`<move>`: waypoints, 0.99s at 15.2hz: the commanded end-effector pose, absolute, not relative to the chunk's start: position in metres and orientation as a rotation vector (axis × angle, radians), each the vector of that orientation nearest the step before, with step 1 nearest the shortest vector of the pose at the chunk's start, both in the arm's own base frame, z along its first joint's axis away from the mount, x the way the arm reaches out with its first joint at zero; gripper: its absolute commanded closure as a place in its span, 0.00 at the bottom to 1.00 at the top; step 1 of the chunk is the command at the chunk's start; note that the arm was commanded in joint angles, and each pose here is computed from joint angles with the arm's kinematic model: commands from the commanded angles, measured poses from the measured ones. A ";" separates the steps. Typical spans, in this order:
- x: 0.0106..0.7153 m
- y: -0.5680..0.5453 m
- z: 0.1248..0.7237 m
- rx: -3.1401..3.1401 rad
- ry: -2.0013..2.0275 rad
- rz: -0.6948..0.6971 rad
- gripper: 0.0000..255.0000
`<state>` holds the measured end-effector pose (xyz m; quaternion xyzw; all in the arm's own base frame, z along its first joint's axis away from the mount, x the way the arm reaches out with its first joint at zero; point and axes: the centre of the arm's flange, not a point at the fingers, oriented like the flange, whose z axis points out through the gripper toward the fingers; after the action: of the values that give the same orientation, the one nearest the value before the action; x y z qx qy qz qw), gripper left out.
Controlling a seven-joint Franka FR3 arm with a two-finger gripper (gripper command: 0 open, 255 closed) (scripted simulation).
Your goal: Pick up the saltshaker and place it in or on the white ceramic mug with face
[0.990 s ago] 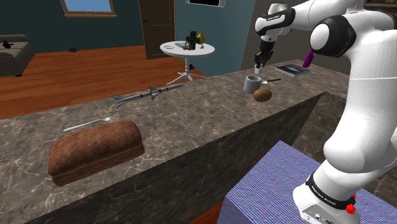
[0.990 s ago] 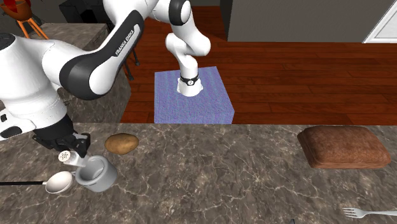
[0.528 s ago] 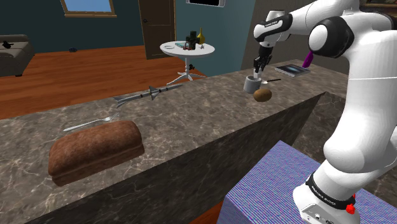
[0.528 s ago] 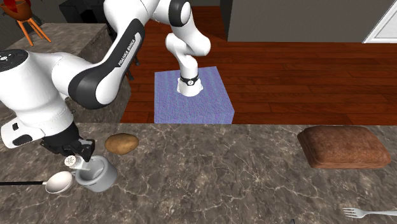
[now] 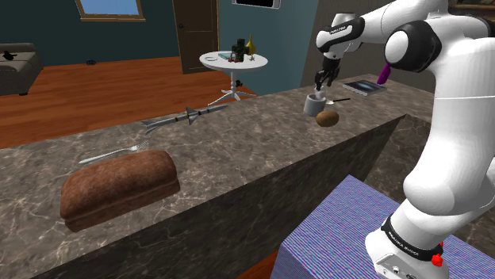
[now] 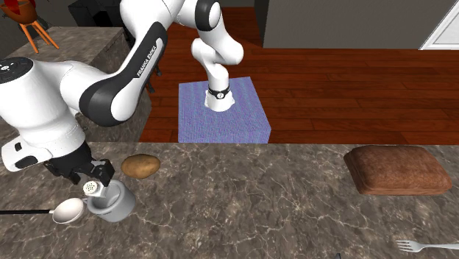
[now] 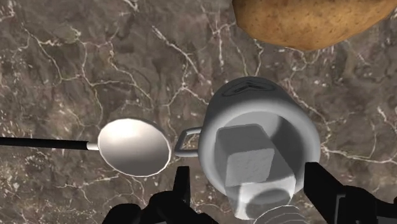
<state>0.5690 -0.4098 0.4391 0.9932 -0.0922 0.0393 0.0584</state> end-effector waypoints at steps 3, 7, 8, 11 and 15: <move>0.569 -0.410 0.439 3.009 -0.279 0.119 0.00; 0.566 -0.405 0.478 3.009 -0.279 0.119 0.00; 0.566 -0.404 0.489 3.009 -0.279 0.119 0.00; 0.566 -0.404 0.489 3.009 -0.279 0.119 0.00; 0.566 -0.404 0.489 3.009 -0.279 0.119 0.00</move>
<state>0.5656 -0.4037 0.4886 0.9932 -0.0922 0.0393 0.0585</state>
